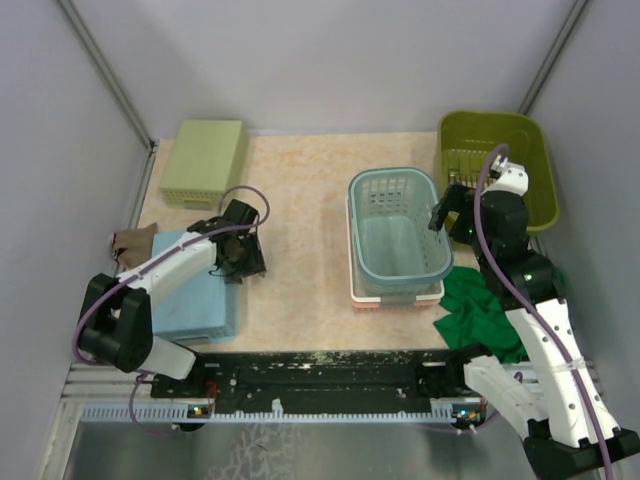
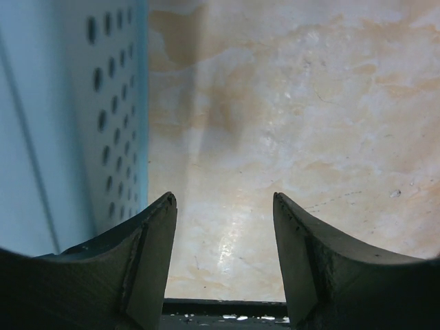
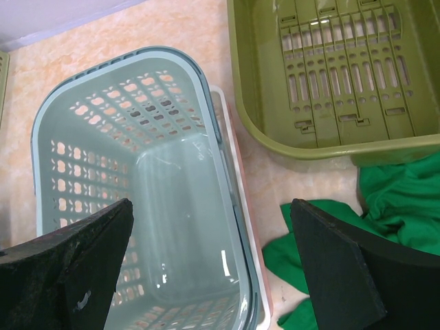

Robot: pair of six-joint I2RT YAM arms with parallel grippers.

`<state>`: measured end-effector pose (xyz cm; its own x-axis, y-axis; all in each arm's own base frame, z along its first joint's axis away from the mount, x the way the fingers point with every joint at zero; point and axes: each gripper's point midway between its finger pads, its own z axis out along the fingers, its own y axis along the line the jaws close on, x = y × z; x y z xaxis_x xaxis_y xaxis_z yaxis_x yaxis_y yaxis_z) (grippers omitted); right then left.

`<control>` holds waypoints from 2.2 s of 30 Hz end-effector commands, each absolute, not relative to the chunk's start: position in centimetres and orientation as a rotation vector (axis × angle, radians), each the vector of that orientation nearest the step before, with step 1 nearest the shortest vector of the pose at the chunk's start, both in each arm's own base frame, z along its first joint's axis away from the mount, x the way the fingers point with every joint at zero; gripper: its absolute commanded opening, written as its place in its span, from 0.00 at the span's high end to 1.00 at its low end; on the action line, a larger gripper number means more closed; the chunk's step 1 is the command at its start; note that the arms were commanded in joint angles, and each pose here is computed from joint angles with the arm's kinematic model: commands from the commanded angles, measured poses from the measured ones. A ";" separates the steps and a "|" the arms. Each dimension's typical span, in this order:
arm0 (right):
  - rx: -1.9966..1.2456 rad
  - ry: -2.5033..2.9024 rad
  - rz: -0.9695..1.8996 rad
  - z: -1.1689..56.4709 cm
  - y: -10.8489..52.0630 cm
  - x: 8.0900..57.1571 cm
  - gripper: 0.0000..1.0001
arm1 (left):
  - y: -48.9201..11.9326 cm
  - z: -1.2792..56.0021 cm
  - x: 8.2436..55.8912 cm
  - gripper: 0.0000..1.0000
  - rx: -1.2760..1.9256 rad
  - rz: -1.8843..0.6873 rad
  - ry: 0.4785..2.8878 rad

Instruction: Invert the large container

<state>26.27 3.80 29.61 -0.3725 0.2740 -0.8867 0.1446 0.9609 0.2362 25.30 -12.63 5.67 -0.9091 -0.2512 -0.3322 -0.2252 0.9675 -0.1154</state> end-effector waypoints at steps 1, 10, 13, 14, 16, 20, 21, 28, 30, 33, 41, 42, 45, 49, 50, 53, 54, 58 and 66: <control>0.302 1.904 0.133 31.1 3.5 26.4 0.03 | -10.1 6.4 25.7 0.36 -0.444 -0.082 2.761; 0.275 1.912 0.171 31.2 4.3 26.9 0.03 | -4.6 6.9 27.5 0.36 -0.633 -0.100 2.704; 0.228 1.929 0.235 31.2 5.7 27.3 0.04 | -3.8 7.0 27.8 0.37 -0.656 -0.117 2.697; 0.210 1.935 0.264 31.4 6.3 27.6 0.04 | -3.9 7.3 27.9 0.37 -0.647 -0.126 2.696; 0.175 1.961 0.333 31.4 7.8 28.0 0.05 | -4.8 8.2 28.2 0.37 -0.613 -0.196 2.687; 0.106 1.983 0.418 31.0 11.6 28.6 0.05 | -7.9 10.4 28.4 0.36 -0.472 -0.292 2.640; 0.090 1.985 0.415 30.9 12.7 28.7 0.05 | -8.8 10.8 28.2 0.35 -0.441 -0.301 2.636; -0.009 2.041 0.440 29.6 19.3 28.8 0.04 | -12.4 7.3 24.8 0.36 -0.411 -0.347 2.769; -0.009 2.062 0.427 28.9 20.1 28.9 0.03 | -11.7 5.8 23.8 0.36 -0.435 -0.296 2.803; -0.034 2.100 0.419 27.6 21.5 28.8 0.03 | -10.0 4.7 23.4 0.36 -0.524 -0.217 2.815; -0.064 2.193 0.263 24.8 22.9 29.1 0.39 | -6.4 3.6 23.3 0.36 -0.724 -0.225 2.813; -0.062 2.198 0.244 24.6 22.7 29.2 0.42 | -6.3 3.9 23.6 0.37 -0.718 -0.228 2.802; -0.073 2.207 0.205 24.1 22.4 29.4 0.54 | -6.3 5.4 24.8 0.36 -0.687 -0.242 2.760; -0.110 2.248 0.197 22.8 23.1 29.4 0.54 | -6.7 8.8 27.7 0.36 -0.579 -0.292 2.668; -0.120 2.259 0.200 22.5 23.3 29.4 0.52 | -7.0 9.9 28.4 0.36 -0.546 -0.315 2.639; -0.140 2.282 0.223 22.0 24.1 29.4 0.52 | -9.0 13.1 30.3 0.36 -0.412 -0.456 2.543; -0.135 2.279 0.229 22.3 24.2 29.5 0.55 | -9.8 14.2 30.7 0.35 -0.370 -0.511 2.509; -0.083 2.206 0.254 25.7 23.6 29.7 1.00 | -12.7 17.2 31.7 0.34 -0.267 -0.672 2.412; -0.028 1.972 0.371 38.2 21.3 28.7 1.00 | -15.0 20.2 33.7 0.33 -0.157 -0.813 2.309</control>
<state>29.11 22.58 26.89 -0.6224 0.0031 -0.7827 -0.1499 0.9810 0.1232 31.85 -13.38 16.84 -0.8013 -0.3406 -0.4919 -0.0189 0.8362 -0.5481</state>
